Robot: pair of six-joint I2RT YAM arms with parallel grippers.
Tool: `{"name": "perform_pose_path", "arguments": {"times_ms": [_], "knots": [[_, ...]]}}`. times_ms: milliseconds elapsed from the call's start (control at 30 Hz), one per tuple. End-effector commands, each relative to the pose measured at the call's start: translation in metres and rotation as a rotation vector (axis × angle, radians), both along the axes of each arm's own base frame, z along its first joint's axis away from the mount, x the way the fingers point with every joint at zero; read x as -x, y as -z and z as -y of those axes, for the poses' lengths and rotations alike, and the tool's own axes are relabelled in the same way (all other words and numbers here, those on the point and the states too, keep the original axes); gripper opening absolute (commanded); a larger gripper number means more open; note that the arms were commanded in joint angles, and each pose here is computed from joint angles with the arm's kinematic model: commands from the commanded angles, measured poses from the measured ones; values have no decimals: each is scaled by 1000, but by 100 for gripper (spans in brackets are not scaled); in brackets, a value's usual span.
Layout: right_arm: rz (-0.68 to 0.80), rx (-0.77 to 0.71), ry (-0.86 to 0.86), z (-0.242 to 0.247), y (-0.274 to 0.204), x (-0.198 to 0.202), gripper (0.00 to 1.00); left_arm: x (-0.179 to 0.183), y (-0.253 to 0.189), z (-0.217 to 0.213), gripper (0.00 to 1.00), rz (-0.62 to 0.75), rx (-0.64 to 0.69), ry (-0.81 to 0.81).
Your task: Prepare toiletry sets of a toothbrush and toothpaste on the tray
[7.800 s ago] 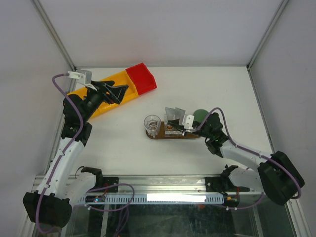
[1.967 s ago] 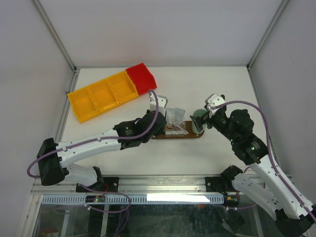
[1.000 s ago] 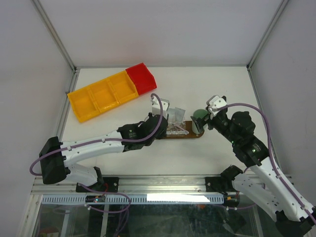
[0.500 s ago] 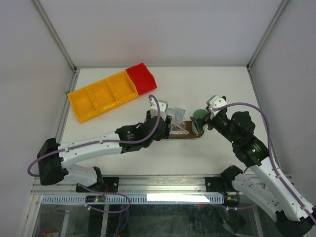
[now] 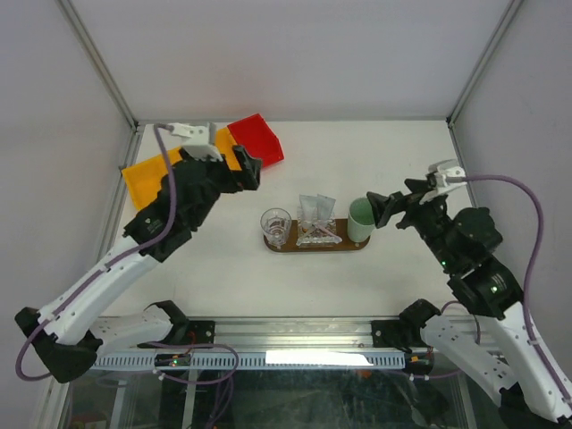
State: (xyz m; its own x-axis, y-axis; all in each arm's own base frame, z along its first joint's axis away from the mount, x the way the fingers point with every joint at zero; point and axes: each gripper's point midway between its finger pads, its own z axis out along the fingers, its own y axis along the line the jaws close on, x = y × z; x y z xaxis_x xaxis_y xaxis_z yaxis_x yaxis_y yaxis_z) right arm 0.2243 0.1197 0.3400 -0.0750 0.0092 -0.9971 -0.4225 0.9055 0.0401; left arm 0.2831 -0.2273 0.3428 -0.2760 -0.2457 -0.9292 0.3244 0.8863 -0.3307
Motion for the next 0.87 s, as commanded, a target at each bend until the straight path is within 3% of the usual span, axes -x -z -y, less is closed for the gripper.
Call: {"name": "perform_pose_path", "arguments": {"times_ms": [0,300,533,833], "knots": [[56,-155,134,39,-47,25,100,-2,-77,-59,99,210,28,-87],[133,-299,186,66,-86,53,100,51,-139,-114,99,365,182,-147],[135,-332,171,65,-95,56,100,72,-142,-136,99,396,239,-173],[108,-337,235,70,-88,47,100,74,-136,-138,99,378,232,-175]]}}
